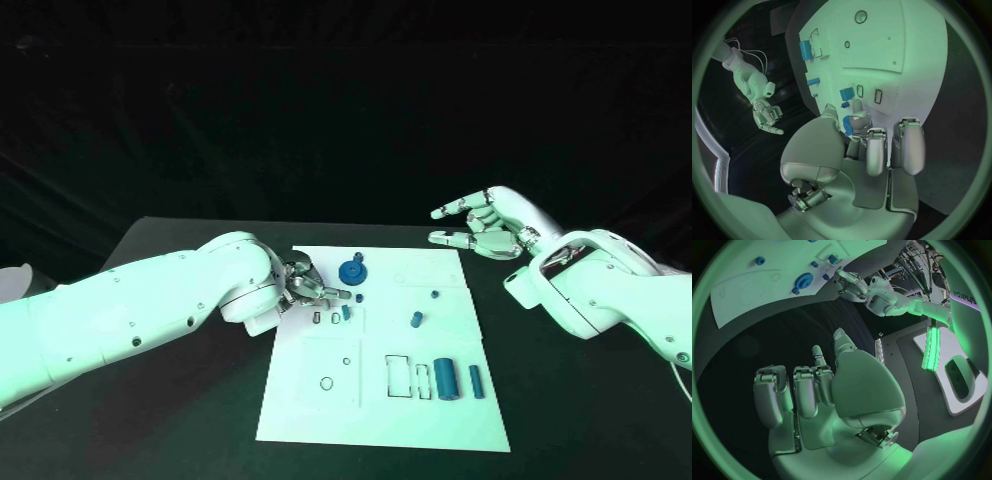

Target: Assemble the parts on the task board

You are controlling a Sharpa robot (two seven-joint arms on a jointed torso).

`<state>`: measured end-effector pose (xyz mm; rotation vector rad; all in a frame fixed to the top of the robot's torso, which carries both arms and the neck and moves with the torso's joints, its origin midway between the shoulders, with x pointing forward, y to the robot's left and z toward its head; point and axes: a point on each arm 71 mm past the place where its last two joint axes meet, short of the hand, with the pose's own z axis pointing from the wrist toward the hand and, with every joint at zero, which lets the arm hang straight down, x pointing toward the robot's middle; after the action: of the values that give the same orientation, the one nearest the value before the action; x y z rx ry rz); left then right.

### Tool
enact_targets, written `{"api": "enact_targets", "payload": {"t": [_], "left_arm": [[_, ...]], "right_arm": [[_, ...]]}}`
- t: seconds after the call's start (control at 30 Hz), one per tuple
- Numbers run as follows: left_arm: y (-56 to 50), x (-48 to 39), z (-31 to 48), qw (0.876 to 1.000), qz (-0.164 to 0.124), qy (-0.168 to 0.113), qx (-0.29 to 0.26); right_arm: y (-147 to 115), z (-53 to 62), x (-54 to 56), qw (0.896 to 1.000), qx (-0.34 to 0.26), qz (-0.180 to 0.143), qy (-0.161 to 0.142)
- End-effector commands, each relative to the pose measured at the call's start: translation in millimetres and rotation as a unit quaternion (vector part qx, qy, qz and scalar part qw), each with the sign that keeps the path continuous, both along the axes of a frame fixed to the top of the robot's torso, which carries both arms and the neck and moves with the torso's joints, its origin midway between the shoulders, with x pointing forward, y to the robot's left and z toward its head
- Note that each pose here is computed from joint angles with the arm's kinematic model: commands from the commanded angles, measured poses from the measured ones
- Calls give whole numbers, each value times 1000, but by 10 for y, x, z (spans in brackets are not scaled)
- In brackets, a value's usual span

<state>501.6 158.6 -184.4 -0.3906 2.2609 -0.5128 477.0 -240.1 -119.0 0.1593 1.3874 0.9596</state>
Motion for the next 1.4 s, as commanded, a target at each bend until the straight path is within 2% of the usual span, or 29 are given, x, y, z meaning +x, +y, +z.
{"api": "enact_targets", "payload": {"t": [0.03, 0.43, 0.67, 0.93, 1.4], "left_arm": [[-34, 21, -10, 999, -20, 4, 31], [-180, 98, -44, 998, -36, 13, 44], [-228, 129, -69, 997, -43, 22, 52], [-269, 137, -90, 997, -50, 30, 59], [-354, 139, -98, 995, -62, 29, 67]], "right_arm": [[16, -23, 8, 1000, -11, 4, 11], [36, -45, 28, 1000, -17, 7, 16], [53, -59, 31, 1000, -19, 9, 21], [52, -72, 37, 999, -21, 9, 25], [65, -93, 39, 999, -22, 13, 30]]}}
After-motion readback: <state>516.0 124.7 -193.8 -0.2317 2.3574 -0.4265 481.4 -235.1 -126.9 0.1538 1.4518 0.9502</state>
